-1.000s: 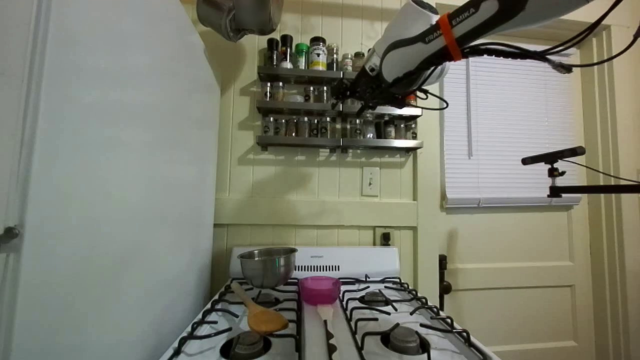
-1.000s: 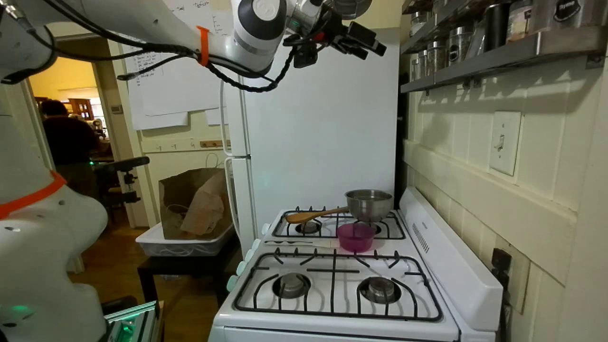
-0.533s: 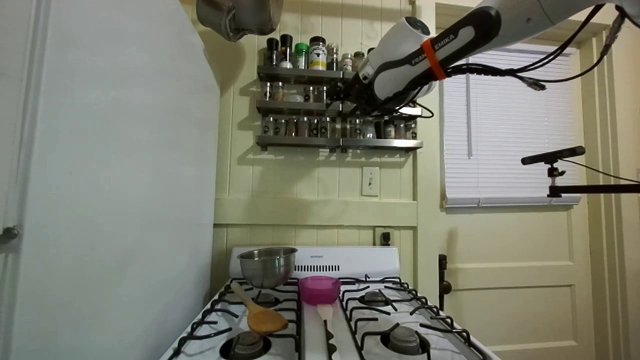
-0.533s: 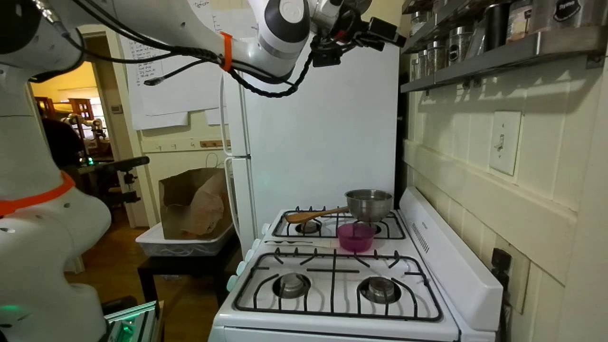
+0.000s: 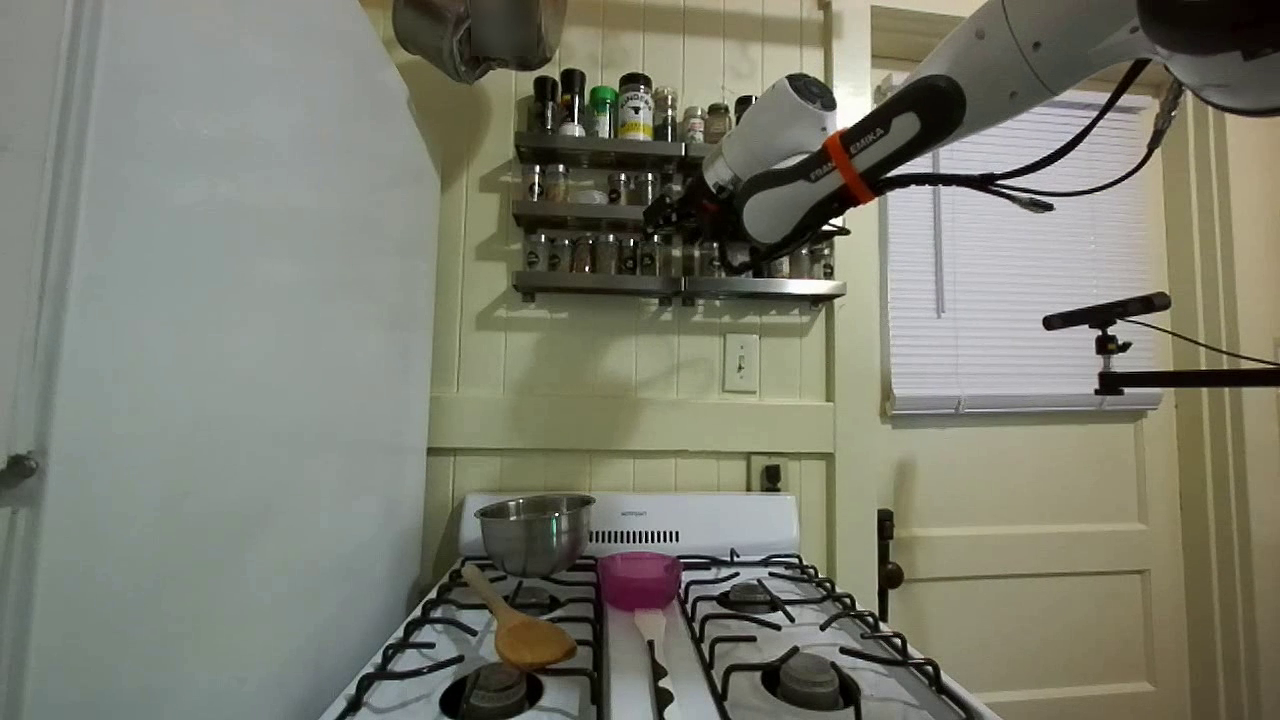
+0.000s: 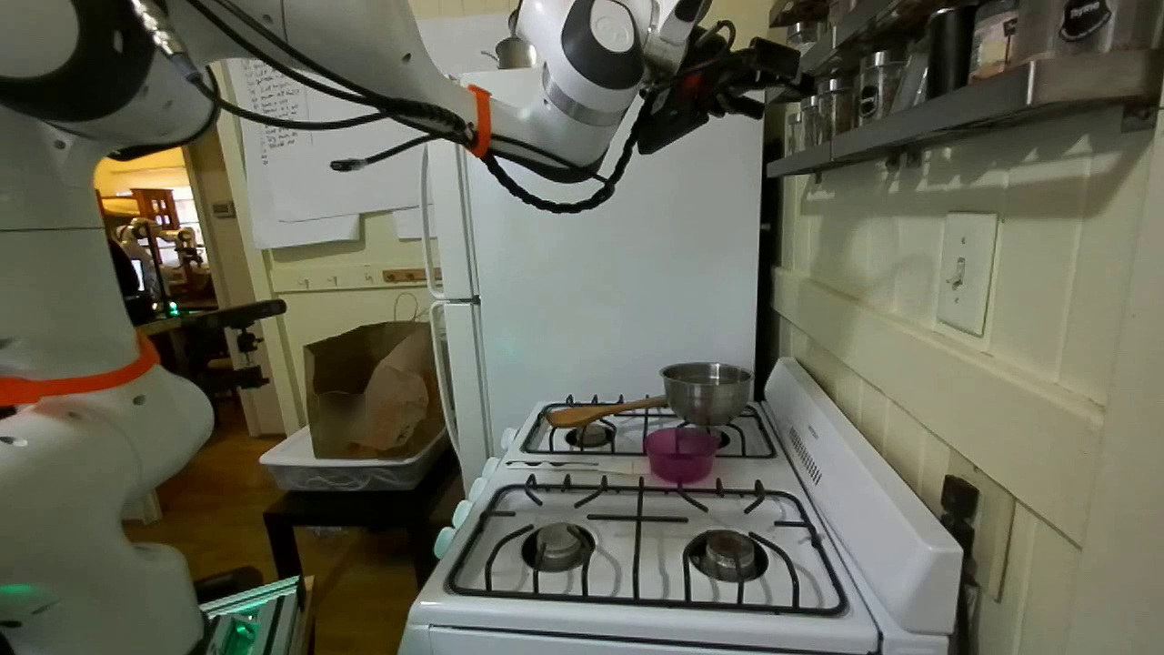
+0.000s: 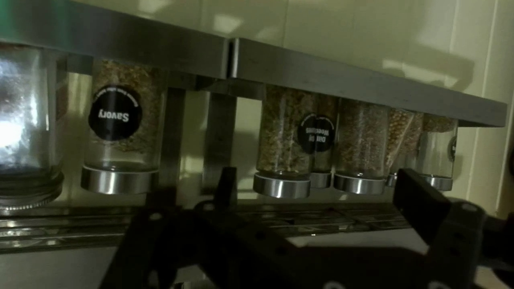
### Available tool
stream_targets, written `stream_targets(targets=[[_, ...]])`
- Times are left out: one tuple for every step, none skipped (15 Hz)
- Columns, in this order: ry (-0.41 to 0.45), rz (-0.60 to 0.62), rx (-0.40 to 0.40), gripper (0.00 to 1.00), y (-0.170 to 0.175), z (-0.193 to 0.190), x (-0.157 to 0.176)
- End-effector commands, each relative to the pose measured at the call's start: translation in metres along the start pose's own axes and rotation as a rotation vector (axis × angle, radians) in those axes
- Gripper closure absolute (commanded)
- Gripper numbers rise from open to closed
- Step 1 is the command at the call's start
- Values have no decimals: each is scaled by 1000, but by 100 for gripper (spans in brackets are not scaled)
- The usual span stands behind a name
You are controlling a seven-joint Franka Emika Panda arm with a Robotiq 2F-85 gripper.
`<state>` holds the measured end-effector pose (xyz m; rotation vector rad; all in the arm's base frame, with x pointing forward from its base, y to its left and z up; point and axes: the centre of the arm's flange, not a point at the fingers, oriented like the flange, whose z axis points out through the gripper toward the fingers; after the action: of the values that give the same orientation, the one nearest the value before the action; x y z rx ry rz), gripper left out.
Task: Pick up one spice from the center of the bottom shelf, sprinkle some of its content into the pot and then place the spice back at the center of the bottom shelf
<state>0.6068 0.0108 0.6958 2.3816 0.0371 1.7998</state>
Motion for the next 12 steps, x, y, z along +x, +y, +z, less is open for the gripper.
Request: stream_targets(targets=[[3, -10, -2, 0, 1, 3, 0], [5, -13, -3, 0, 2, 5, 0], [6, -14, -3, 0, 2, 5, 1], [23, -3, -7, 0, 1, 10, 0], [33, 10, -11, 0, 0, 15, 0], [44, 14, -17, 0, -1, 18, 0], [58, 24, -22, 0, 0, 22, 2], [71, 32, -27, 0, 1, 26, 3], [79, 37, -30, 0, 2, 29, 5], [83, 38, -31, 0, 2, 32, 5], [90, 44, -30, 0, 2, 35, 5], [98, 47, -34, 0, 1, 39, 5]])
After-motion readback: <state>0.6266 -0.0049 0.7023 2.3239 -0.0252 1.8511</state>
